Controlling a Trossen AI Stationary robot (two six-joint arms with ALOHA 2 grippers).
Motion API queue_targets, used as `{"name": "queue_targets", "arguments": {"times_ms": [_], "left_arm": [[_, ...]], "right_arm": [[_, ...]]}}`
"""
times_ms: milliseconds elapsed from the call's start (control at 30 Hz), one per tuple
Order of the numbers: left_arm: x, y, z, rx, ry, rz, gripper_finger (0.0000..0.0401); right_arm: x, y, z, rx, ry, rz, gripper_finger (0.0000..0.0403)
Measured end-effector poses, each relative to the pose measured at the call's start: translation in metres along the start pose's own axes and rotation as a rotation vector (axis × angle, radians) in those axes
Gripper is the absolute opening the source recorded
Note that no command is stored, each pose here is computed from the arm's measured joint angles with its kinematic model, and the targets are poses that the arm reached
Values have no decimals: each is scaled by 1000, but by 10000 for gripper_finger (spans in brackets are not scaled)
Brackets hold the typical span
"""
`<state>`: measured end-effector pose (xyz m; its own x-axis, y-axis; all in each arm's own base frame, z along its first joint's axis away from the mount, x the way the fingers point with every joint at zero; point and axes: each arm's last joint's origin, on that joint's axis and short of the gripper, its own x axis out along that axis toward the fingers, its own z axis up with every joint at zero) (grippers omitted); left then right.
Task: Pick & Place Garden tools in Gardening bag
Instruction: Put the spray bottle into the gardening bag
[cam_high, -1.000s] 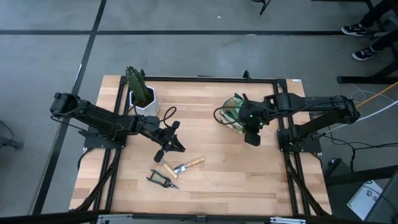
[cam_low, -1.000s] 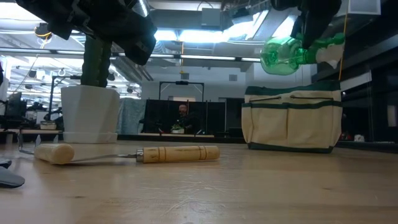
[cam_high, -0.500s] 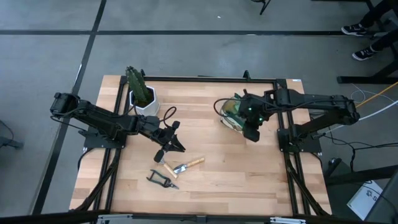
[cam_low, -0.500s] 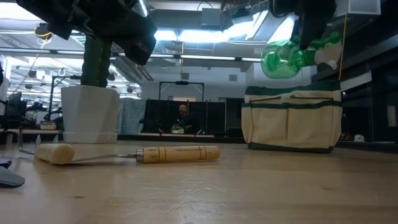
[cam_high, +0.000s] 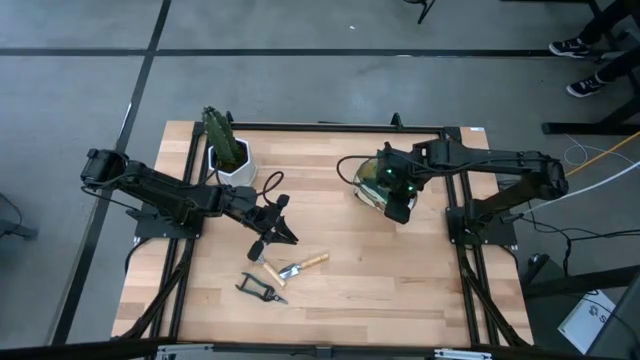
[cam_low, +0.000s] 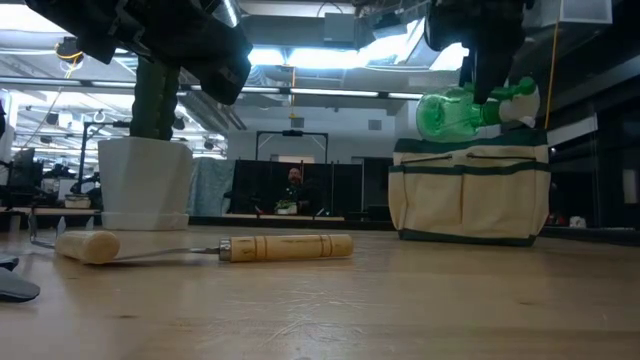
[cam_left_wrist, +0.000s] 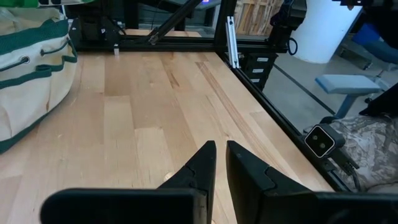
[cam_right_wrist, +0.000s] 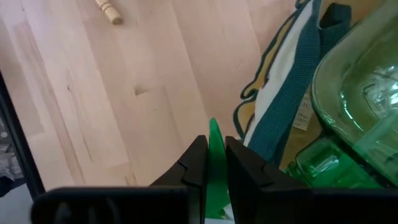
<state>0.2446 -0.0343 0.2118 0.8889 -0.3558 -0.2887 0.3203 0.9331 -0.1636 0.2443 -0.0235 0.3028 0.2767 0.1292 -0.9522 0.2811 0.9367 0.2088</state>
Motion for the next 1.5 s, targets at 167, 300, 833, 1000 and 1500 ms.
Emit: {"name": "queue_targets", "arguments": {"times_ms": [167,300,833,1000,1500], "left_arm": [[0,0,0,0,0,0,31],[0,0,0,0,0,0,31],[0,0,0,0,0,0,31],[0,0,0,0,0,0,31],[0,0,0,0,1,0,31]], "right_arm": [[0,-3,0,13,7,-20,46],[-1,-5,0,12,-4,-74,53],[-1,-5,-1,16,3,-88,58],[-1,-5,-2,38,10,-89,58],[-1,-5,-2,64,6,-86,125]]}}
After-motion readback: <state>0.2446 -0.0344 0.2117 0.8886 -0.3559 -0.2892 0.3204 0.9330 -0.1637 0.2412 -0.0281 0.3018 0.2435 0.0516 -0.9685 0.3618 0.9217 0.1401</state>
